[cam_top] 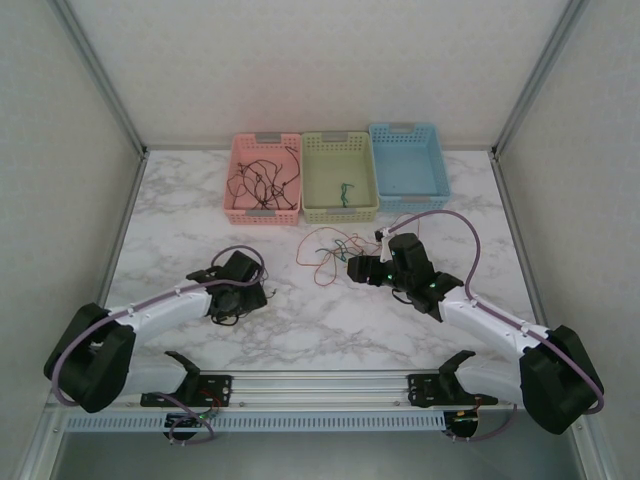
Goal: Untangle the cables
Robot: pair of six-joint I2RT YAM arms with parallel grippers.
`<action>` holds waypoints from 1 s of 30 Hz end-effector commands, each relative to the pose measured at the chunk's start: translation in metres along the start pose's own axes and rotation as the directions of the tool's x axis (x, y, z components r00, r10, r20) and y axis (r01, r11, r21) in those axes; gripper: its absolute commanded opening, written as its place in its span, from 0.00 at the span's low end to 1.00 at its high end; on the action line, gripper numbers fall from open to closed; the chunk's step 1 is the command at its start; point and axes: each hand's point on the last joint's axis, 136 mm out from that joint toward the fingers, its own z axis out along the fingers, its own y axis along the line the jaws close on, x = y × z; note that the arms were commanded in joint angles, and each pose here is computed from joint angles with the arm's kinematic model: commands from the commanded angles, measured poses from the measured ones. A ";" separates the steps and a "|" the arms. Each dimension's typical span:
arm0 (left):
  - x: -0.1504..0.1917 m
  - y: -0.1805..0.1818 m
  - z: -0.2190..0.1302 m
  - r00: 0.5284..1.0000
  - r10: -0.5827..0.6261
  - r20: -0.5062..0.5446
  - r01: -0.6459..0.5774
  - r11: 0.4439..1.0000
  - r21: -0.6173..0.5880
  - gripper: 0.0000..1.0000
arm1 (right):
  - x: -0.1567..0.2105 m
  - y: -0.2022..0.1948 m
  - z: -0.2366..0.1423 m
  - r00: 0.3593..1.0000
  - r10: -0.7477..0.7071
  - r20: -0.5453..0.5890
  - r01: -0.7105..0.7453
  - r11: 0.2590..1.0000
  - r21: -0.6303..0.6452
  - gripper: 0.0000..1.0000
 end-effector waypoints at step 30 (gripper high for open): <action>-0.065 -0.086 -0.020 0.988 0.048 0.146 -0.075 0.980 0.186 0.00 | 0.002 -0.006 0.002 1.000 0.010 0.000 -0.010 1.000 0.017 0.68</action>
